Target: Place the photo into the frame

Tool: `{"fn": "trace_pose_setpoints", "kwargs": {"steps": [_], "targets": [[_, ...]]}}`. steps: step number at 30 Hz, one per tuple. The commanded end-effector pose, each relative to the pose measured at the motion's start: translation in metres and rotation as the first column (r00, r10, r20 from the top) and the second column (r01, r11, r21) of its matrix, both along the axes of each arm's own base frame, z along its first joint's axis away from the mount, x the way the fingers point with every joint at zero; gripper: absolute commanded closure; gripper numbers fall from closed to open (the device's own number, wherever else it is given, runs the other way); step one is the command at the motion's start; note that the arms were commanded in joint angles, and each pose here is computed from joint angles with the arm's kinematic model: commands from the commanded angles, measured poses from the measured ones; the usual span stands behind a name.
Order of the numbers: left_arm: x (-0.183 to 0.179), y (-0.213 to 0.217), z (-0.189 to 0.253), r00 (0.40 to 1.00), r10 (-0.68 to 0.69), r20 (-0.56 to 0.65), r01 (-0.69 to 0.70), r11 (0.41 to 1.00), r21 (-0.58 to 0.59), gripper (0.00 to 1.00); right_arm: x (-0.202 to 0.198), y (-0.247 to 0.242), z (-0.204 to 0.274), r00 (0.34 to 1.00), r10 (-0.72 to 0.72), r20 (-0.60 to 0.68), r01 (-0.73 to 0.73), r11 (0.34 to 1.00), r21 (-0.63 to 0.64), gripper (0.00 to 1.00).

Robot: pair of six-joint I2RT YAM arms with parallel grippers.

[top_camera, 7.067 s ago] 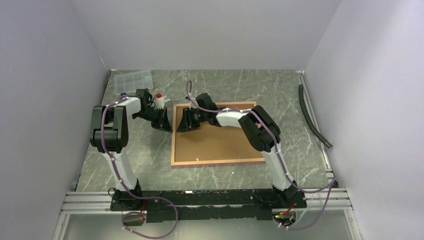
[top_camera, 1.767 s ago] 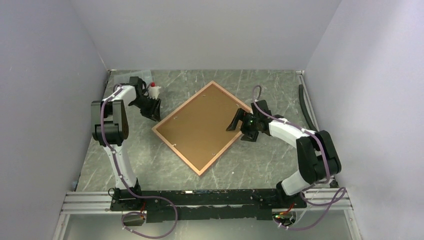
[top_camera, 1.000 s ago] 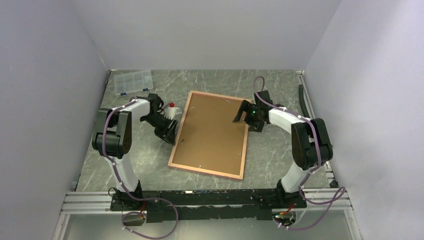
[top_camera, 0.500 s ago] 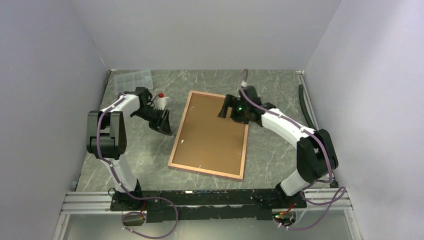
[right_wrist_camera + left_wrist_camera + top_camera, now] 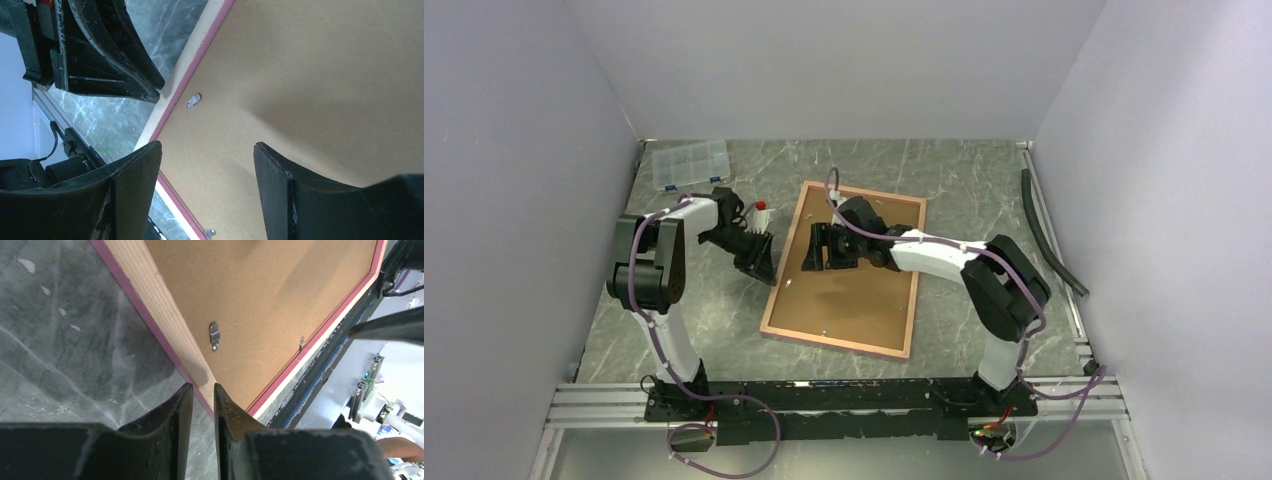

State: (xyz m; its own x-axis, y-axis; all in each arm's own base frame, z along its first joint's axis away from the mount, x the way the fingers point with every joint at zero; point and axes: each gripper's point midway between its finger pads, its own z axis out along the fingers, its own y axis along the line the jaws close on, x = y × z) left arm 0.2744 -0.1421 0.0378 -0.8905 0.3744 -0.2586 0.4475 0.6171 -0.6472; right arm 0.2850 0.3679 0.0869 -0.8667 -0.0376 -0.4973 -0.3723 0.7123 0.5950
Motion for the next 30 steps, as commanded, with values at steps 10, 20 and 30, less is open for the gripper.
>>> {"fn": "trace_pose_setpoints", "kwargs": {"steps": [10,20,30], "targets": [[0.004,0.001,-0.015,1.000,0.010,-0.018,-0.010,1.000,0.006,0.74,-0.009,0.056,0.004,0.982,0.177,0.060,-0.183,0.977,0.108,0.32],[0.004,-0.001,-0.020,0.999,0.017,-0.044,-0.017,1.000,0.000,0.83,-0.018,0.066,-0.018,0.971,0.236,0.044,-0.239,0.967,0.089,0.40],[0.001,-0.002,-0.022,0.998,0.023,-0.061,-0.023,1.000,-0.002,0.89,-0.017,0.080,-0.034,0.966,0.258,0.020,-0.259,0.961,0.093,0.47]]}}
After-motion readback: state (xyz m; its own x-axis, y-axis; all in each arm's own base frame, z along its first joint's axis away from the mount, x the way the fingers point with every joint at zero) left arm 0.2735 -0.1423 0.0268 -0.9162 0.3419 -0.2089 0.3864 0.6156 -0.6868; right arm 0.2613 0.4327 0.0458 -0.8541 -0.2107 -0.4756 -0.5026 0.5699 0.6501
